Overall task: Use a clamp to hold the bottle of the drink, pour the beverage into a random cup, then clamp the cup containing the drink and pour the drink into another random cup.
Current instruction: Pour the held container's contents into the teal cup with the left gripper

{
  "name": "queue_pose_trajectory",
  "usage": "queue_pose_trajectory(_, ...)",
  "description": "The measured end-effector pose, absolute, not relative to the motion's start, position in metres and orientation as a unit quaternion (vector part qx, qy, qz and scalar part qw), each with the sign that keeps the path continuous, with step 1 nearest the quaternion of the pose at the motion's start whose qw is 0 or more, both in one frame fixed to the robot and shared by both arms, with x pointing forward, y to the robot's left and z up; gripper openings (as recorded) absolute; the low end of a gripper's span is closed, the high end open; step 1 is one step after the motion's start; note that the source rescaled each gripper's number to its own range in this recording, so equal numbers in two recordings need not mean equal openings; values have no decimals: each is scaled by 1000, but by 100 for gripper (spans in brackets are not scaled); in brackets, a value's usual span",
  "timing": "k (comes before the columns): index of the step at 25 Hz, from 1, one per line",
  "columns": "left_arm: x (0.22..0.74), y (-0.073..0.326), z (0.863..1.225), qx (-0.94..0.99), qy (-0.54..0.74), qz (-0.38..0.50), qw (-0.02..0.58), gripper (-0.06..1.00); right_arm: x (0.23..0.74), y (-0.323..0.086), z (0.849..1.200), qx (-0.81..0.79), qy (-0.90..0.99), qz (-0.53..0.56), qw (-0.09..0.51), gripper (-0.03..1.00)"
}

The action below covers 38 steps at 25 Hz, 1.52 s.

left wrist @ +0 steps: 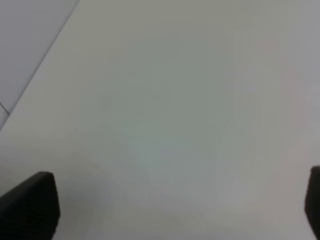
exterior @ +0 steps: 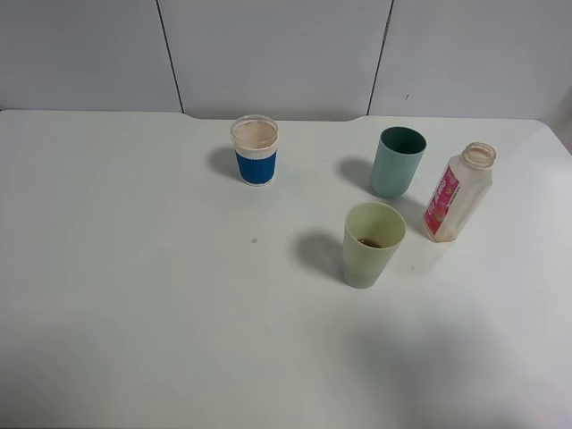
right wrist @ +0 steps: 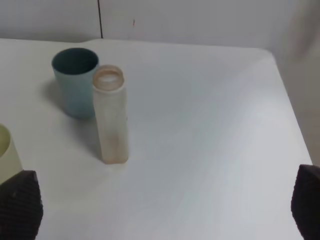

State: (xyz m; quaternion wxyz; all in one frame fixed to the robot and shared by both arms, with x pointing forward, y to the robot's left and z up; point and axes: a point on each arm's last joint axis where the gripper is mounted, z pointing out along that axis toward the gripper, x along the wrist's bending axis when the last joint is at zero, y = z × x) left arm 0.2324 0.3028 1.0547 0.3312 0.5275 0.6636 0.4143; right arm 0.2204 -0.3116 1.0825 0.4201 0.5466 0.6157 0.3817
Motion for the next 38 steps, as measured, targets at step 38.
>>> queue_pose_trajectory(38, 232, 303, 1055, 528, 664, 414, 331, 100, 233, -299, 1053, 553, 649, 391, 347, 100)
